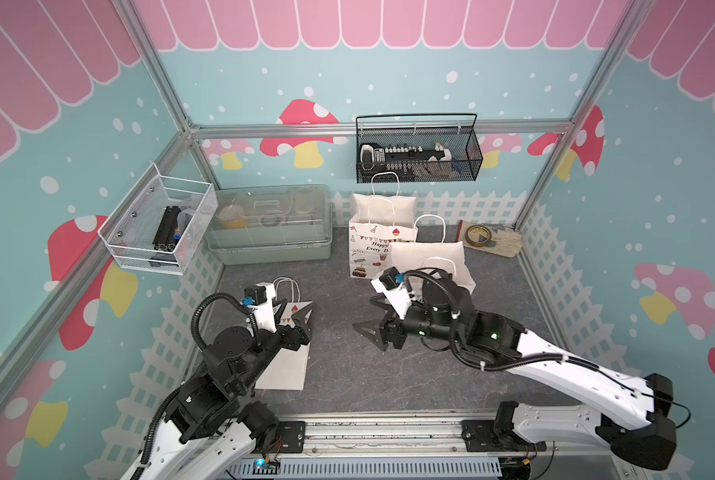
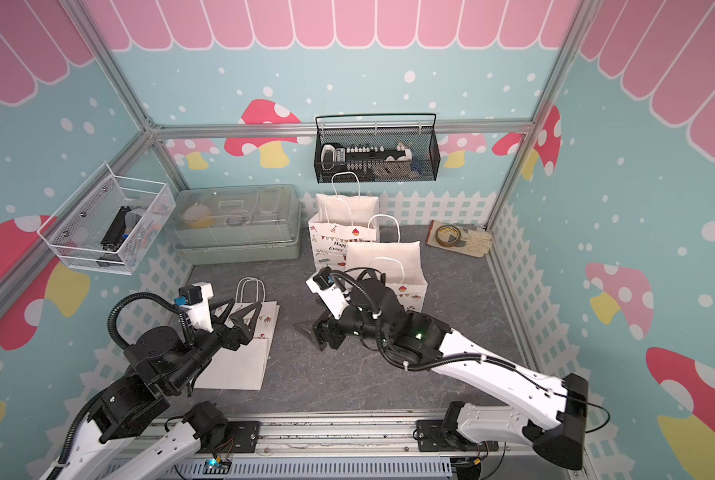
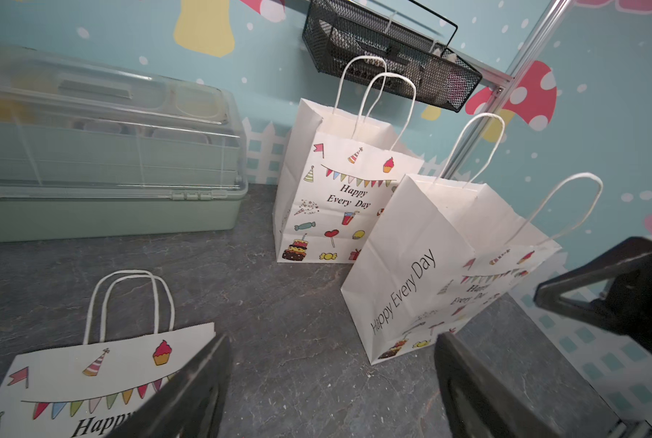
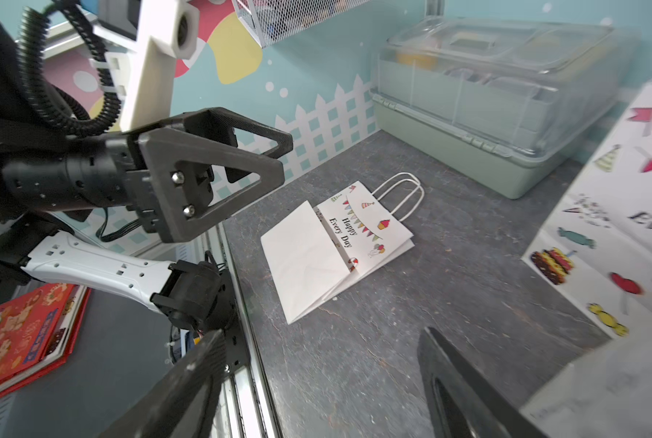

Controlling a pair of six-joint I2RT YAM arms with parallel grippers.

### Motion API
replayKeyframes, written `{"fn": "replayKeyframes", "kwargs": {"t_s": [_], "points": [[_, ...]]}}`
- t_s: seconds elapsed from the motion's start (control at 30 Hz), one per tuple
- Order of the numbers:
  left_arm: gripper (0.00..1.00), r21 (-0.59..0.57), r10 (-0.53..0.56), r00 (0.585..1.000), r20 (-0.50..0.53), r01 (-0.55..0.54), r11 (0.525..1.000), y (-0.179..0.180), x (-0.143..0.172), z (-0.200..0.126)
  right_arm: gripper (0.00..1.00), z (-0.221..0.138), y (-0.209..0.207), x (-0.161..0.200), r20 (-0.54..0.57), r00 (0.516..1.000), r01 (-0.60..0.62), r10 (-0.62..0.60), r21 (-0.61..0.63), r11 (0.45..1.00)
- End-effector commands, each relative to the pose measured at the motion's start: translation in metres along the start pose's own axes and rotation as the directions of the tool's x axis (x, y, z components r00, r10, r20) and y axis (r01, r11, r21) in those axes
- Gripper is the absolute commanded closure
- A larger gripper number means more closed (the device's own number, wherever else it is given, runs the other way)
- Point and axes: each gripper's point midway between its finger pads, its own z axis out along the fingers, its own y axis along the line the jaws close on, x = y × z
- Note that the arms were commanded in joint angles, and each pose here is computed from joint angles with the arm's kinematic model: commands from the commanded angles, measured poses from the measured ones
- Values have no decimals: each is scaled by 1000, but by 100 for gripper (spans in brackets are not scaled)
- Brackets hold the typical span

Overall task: Put away the paper bag
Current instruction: Pick up the paper bag from the center of the board.

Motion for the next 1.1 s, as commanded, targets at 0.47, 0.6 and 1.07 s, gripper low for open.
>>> {"fn": "replayKeyframes", "kwargs": {"t_s": [0.47,0.6,1.07], "points": [[13,205,1,992,-125,25,979,-42,32,44,9,-125,-117,74,-125,991,118,-54,596,794],[12,211,2,986,-164,33,977,-45,42,53,9,-133,-137,85,-112,993,54,23,632,773],[14,235,54,972,-230,1,972,-57,69,85,15,-126,-177,116,-74,976,-107,203,653,750]]}}
